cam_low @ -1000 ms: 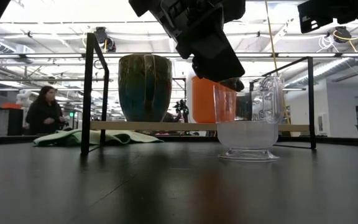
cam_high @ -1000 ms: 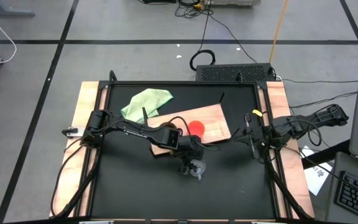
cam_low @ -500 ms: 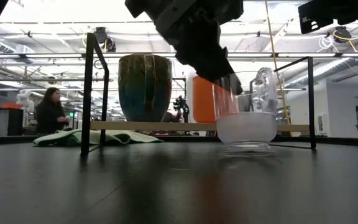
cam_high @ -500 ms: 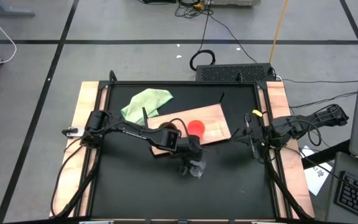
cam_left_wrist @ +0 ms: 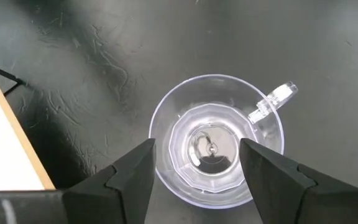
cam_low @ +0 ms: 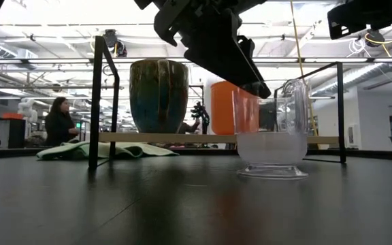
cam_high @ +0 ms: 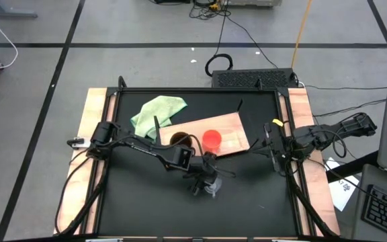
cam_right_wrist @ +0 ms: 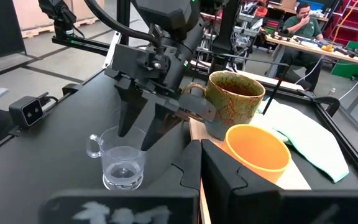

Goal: Stack small to large cups/mugs on shelf
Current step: Put the transparent mug on the shelf

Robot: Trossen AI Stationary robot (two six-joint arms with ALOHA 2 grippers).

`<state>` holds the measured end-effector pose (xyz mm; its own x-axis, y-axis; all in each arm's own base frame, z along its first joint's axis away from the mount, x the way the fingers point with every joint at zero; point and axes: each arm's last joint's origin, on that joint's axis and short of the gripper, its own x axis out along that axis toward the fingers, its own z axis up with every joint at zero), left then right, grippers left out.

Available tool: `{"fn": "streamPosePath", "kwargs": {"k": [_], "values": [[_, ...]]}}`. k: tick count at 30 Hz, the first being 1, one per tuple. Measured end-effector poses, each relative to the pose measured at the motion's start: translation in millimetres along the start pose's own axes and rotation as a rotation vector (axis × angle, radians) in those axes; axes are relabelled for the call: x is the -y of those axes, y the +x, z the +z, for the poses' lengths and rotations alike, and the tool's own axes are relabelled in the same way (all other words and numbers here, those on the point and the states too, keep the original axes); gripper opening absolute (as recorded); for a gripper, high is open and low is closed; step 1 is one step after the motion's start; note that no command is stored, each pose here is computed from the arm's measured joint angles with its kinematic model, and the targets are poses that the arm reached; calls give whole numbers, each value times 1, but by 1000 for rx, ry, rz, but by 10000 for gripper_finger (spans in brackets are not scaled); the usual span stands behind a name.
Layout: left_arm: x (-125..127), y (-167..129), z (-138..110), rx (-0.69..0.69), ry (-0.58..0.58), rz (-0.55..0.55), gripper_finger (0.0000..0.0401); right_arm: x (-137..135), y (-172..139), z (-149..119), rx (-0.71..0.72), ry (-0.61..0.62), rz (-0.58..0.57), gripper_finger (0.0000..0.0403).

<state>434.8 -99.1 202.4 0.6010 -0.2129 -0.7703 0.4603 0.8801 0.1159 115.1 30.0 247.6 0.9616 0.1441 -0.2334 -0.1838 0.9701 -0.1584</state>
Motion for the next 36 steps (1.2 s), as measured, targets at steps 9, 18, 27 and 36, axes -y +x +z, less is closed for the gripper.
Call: {"fn": "streamPosePath", "kwargs": {"k": [9, 18, 27, 36], "values": [[-2, -7, 13, 32, 6, 4, 232, 0, 0, 0, -3, 14, 1, 0], [18, -12, 17, -30, 10, -81, 232, -4, 9, -19, 9, 0, 0, 0], [30, -8, 16, -43, 30, -69, 232, -3, 10, -16, 68, -6, -8, 0], [30, -3, 10, -32, 48, -55, 232, -3, 9, -15, 77, -3, -10, 0]]}}
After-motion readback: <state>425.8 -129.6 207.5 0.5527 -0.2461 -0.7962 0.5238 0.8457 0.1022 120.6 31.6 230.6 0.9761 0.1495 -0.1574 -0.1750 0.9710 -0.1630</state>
